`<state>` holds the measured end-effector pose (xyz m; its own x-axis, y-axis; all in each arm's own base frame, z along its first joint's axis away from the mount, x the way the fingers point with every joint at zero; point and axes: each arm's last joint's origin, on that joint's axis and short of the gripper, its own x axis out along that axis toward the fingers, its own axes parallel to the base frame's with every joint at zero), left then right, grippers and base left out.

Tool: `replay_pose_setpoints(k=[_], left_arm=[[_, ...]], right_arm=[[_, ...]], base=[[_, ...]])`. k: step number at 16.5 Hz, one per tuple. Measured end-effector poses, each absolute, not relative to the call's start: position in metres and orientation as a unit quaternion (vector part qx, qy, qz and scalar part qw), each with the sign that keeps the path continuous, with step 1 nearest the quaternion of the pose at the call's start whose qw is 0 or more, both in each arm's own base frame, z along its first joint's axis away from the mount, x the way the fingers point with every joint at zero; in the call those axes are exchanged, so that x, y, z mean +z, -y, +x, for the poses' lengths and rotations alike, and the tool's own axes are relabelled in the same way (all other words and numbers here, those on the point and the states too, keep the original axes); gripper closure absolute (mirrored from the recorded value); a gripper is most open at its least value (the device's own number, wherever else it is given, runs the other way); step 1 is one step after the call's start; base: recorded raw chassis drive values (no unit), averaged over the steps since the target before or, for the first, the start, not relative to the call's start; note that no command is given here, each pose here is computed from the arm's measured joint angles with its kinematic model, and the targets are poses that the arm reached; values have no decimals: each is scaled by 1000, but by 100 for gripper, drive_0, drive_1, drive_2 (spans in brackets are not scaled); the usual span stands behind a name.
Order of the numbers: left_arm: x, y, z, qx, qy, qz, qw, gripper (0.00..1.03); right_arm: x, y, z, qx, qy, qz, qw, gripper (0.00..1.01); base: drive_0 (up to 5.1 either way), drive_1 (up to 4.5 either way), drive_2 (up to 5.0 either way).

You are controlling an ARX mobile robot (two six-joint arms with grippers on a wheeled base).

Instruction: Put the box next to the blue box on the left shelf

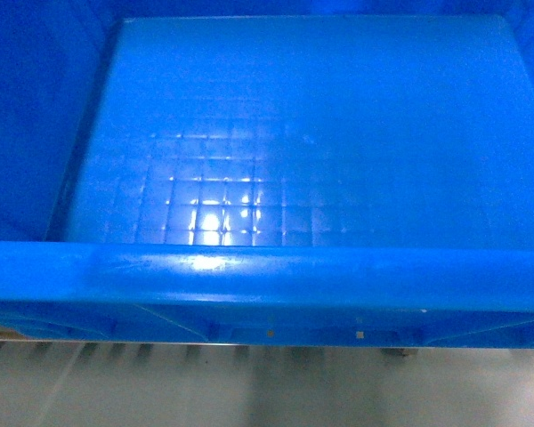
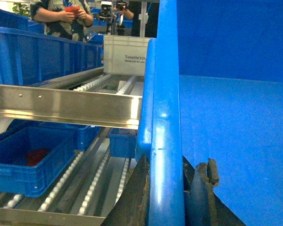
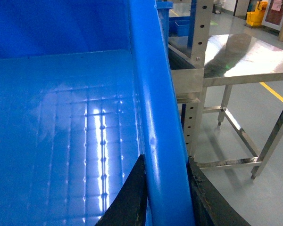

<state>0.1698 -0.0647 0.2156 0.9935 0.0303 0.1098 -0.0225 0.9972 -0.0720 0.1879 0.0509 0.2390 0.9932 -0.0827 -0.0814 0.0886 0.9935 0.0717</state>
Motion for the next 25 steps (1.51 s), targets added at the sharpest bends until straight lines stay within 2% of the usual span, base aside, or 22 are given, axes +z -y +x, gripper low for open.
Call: replay_pose_setpoints(k=[17,25], left_arm=[[216,65,170,14,55,-35,998,93],[216,65,170,14,55,-35,998,93]], right_arm=[[239,-51,188,-43,-39,38,998,87],[239,-52,188,-41,-39,38,998,87]], base=[[-494,250,236],[0,0,0]])
